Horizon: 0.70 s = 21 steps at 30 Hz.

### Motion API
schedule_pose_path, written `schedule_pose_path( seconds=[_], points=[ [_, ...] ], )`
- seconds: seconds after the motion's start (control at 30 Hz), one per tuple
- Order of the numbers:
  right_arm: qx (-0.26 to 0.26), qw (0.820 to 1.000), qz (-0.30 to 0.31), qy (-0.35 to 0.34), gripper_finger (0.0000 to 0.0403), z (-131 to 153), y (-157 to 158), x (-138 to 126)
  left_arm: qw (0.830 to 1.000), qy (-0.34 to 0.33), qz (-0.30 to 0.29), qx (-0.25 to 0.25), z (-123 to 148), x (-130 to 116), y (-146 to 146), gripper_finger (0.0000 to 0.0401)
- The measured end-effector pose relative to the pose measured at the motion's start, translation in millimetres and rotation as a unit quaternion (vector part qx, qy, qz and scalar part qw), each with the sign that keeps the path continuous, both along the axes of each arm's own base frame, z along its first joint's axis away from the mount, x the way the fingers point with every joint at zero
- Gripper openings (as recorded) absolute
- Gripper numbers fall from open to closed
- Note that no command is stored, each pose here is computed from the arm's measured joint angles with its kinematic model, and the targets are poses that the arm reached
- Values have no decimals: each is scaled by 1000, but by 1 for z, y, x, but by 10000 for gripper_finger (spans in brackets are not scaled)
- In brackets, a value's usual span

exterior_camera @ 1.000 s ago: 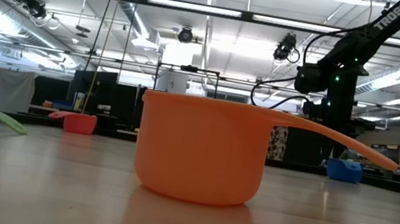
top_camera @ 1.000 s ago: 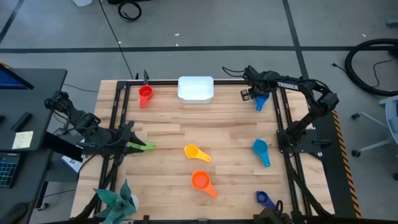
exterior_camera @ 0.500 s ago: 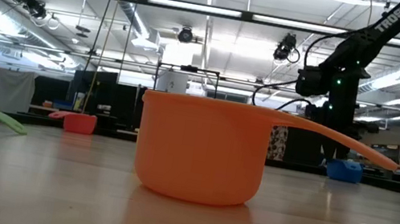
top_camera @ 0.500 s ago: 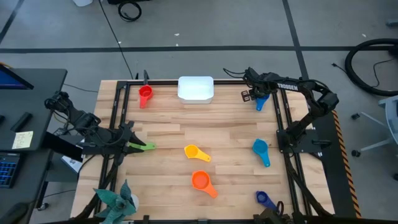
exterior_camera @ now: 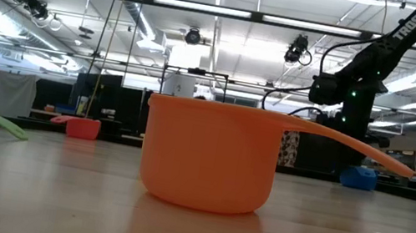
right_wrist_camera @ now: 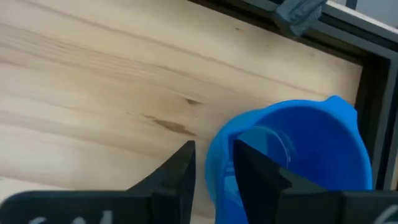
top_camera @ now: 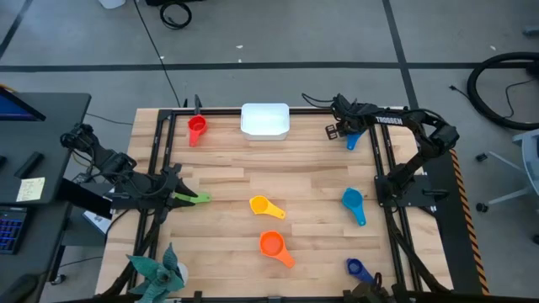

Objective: Nest measuring cups in basket
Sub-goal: Stack the blue measuring cup on top of the orange measuring cup

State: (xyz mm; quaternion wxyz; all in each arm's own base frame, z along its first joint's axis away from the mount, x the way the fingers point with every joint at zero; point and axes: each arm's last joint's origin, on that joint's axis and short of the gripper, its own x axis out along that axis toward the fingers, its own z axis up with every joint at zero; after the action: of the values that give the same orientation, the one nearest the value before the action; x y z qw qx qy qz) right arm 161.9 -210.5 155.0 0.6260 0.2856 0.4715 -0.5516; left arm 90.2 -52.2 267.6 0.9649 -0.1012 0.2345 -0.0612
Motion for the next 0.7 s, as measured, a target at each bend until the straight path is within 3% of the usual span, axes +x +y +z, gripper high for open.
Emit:
schedule_pose_path(
  seconds=[0.23, 0.7],
  points=[
    [2, 1000, 28, 13, 15, 0, 0, 0, 1000, 0, 0, 0, 0, 0, 0, 130],
    [29, 992, 107, 61, 12, -2, 9, 2, 1000, 0, 0, 0, 0, 0, 0, 130]
  ],
)
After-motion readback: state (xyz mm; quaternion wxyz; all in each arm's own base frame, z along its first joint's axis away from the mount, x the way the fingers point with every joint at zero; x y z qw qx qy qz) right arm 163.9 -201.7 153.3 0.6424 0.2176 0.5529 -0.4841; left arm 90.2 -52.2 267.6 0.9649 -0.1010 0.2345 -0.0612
